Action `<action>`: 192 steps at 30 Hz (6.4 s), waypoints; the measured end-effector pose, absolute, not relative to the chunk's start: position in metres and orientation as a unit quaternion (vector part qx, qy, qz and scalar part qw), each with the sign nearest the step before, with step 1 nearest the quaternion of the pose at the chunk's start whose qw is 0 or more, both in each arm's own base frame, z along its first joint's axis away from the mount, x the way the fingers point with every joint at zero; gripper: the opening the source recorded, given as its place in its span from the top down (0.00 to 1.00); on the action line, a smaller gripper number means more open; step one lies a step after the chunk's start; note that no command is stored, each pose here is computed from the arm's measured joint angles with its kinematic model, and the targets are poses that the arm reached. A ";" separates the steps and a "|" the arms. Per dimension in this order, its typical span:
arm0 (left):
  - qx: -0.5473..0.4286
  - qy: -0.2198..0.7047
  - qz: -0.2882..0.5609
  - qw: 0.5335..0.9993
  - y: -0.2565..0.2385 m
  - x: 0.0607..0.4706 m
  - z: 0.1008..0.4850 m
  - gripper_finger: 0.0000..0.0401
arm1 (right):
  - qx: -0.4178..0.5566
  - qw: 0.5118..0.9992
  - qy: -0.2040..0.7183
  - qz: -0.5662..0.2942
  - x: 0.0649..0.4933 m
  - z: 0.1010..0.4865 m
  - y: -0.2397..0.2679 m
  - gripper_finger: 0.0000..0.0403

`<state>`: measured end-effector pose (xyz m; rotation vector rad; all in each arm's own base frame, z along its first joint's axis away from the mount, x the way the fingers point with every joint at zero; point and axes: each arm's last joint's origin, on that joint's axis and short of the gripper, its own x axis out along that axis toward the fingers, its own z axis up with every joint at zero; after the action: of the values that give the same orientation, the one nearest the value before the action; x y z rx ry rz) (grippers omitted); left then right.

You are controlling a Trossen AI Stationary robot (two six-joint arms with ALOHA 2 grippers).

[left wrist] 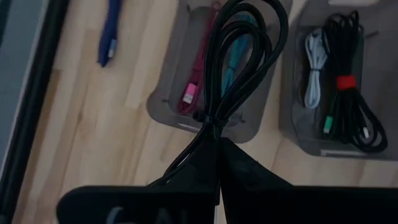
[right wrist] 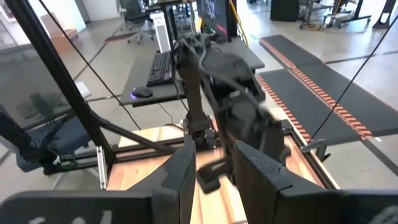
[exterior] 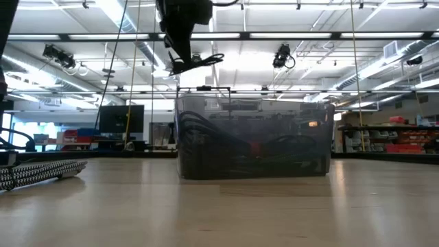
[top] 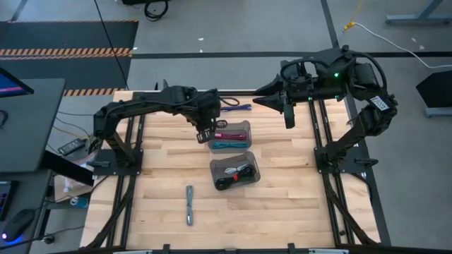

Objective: Pick and place USB-C Cables
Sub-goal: Put the black charger cable into the top black transparent bin, then put the violet charger cable into the bottom black transparent bin

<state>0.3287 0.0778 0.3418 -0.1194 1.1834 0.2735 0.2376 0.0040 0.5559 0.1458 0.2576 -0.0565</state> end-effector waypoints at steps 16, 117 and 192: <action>-0.062 0.497 0.101 0.860 0.093 0.355 0.332 0.99 | -0.020 0.996 0.077 -0.039 0.239 0.566 -0.007 0.72; -0.052 0.395 0.099 0.912 0.081 0.368 0.372 0.73 | 0.007 0.937 0.181 -0.299 0.176 0.556 -0.087 0.72; -0.029 0.385 0.251 0.888 0.026 0.280 0.432 0.73 | 0.222 0.703 0.641 -0.211 0.306 0.295 -0.273 0.62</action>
<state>0.2801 0.0263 0.4319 -0.0611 0.8006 0.5216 0.3058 -0.2729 0.2945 0.4941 1.4268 -0.4689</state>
